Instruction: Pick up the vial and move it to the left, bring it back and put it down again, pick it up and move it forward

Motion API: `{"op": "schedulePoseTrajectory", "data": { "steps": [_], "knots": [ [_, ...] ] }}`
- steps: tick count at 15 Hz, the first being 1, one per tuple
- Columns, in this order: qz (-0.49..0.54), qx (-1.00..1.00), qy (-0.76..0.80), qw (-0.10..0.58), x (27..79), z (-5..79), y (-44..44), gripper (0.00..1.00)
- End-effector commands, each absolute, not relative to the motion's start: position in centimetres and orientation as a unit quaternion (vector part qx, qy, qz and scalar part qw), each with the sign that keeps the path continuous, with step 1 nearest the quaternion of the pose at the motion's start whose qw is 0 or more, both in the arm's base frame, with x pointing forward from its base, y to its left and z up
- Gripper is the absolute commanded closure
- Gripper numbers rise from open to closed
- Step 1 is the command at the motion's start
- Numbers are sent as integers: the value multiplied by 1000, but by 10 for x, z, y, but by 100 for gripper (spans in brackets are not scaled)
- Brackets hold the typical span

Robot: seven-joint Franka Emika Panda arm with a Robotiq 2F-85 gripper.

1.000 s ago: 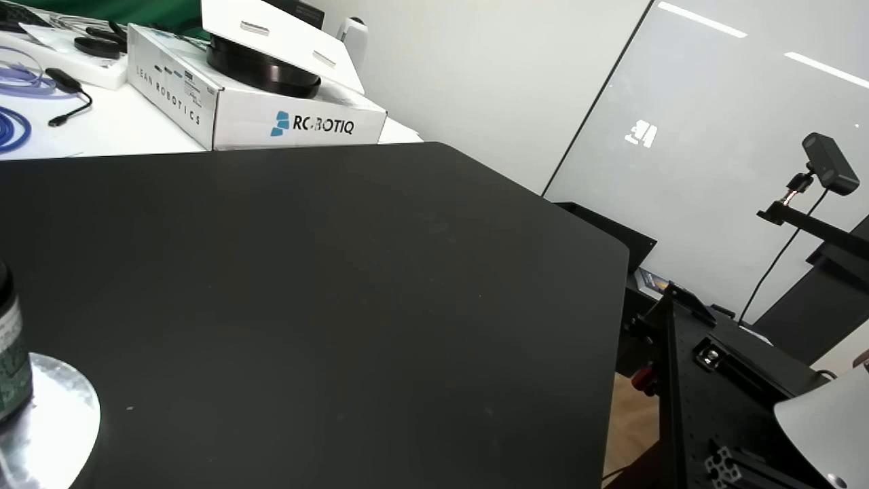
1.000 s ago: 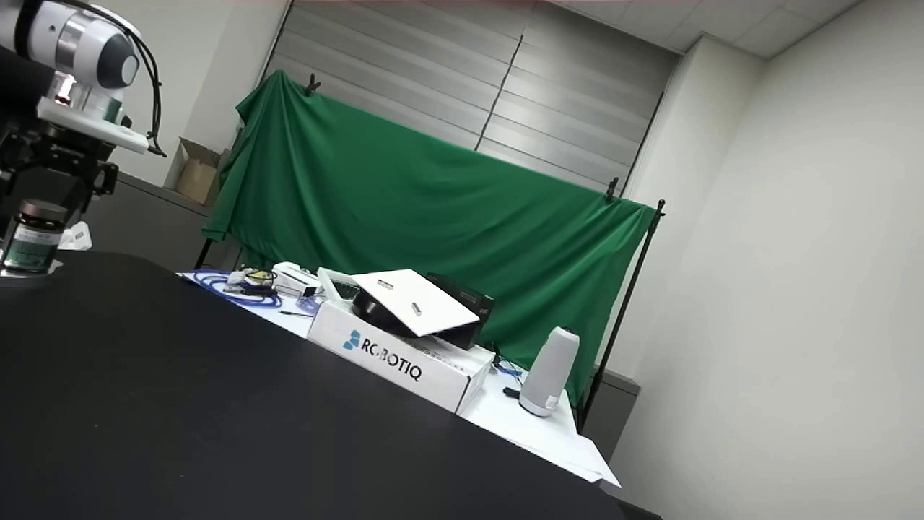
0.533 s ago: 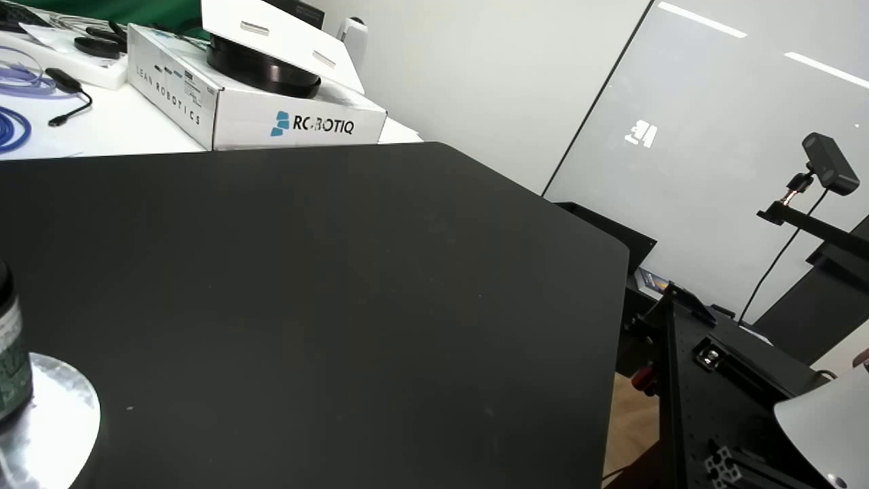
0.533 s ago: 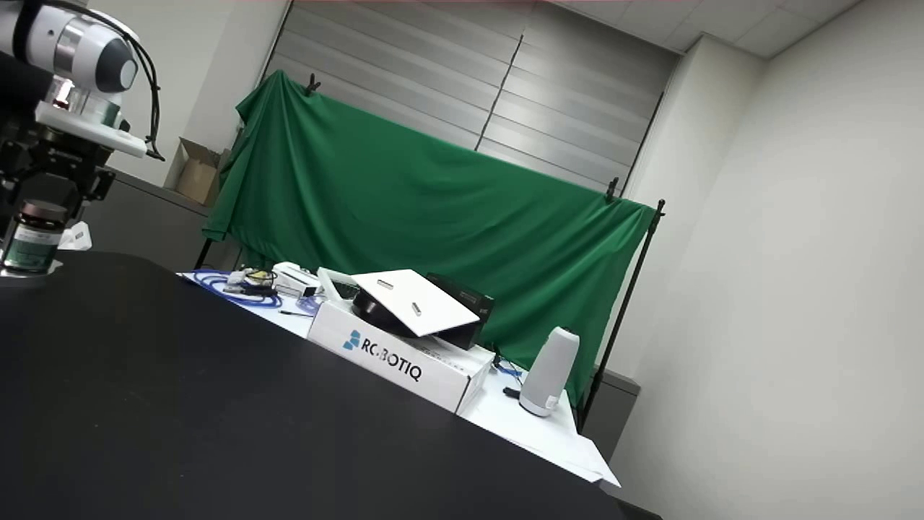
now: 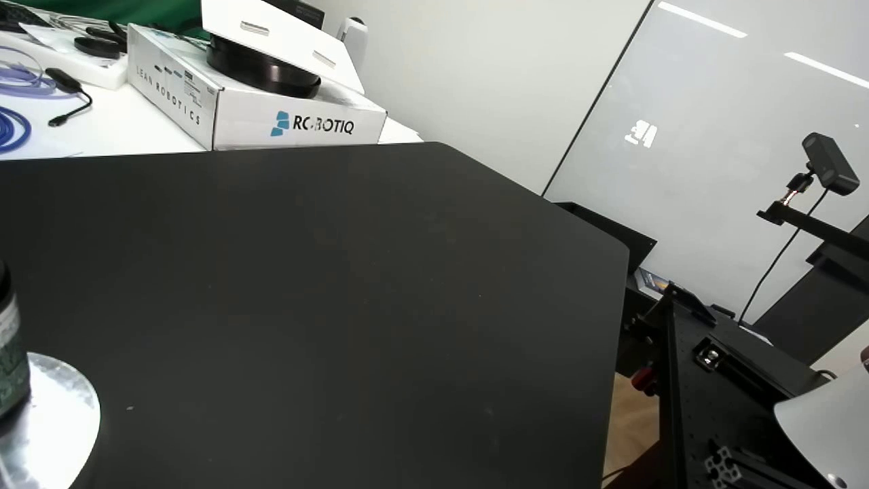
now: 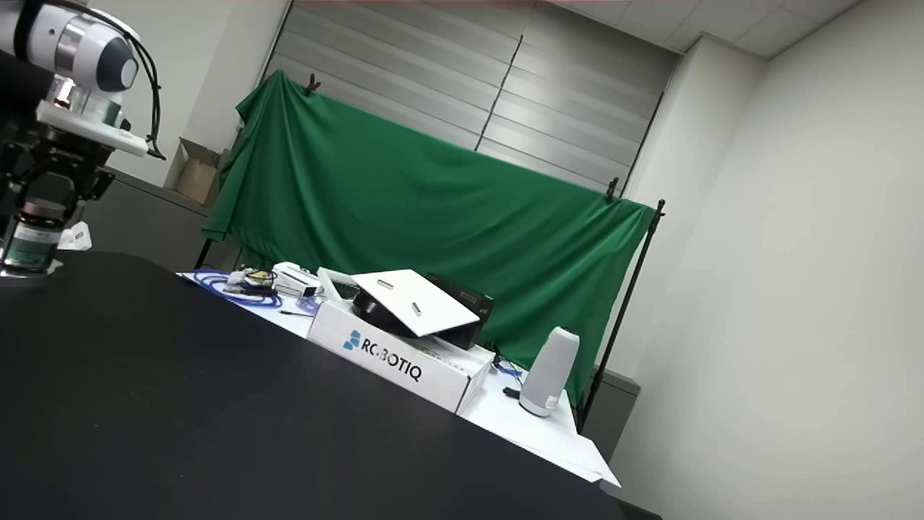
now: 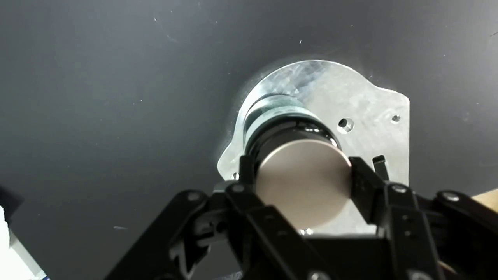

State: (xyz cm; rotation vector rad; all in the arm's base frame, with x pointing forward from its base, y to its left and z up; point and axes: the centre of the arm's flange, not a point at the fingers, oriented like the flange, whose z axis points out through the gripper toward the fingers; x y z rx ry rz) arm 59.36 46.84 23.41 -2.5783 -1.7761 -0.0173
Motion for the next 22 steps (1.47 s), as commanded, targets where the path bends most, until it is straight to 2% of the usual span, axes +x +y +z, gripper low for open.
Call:
{"op": "schedulePoseTrajectory", "data": {
  "steps": [1, 10, 22],
  "knots": [
    [-13, -824, -566, -3, 588, 264, 459, 64],
    [-24, -836, -548, -28, 570, 323, 396, 64],
    [-1, -867, -496, -54, 530, 336, 253, 64]
  ]
}}
